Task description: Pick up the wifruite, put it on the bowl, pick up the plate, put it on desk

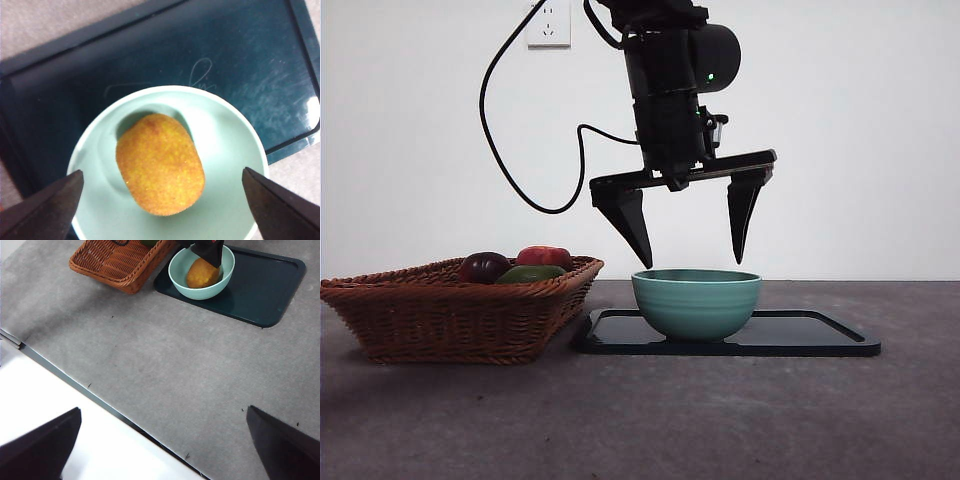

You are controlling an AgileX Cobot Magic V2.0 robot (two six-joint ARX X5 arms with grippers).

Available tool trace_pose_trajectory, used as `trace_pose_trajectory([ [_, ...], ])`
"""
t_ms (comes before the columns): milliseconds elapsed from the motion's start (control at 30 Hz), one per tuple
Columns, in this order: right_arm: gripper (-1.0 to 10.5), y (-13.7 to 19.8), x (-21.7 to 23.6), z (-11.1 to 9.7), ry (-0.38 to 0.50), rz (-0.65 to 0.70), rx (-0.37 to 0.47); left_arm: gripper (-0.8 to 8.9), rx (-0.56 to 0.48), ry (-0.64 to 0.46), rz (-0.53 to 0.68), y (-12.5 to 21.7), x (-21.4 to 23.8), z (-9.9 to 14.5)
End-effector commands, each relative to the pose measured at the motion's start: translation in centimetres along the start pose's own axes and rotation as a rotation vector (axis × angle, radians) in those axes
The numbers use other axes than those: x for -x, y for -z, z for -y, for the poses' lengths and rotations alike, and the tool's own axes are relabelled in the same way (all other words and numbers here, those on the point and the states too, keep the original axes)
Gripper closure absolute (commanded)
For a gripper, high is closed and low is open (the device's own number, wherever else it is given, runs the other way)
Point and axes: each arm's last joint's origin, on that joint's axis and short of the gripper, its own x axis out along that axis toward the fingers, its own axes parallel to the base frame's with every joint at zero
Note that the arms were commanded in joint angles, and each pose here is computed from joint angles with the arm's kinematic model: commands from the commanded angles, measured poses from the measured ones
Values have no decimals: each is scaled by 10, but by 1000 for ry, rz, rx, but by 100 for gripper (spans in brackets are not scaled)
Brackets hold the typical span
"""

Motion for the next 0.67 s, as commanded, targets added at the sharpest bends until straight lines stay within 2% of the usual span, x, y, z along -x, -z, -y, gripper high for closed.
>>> trace_pose_trajectory([
  [33,393,-3,3,-1,-9,19,15,322,-21,0,1,-3,-12,6],
  [500,393,-3,3,-1,-9,18,15,324,-41,-5,-16,-2,-29,8],
  [667,393,-3,3,-1,-9,18,15,382,-45,-10,-36,0,-38,10],
])
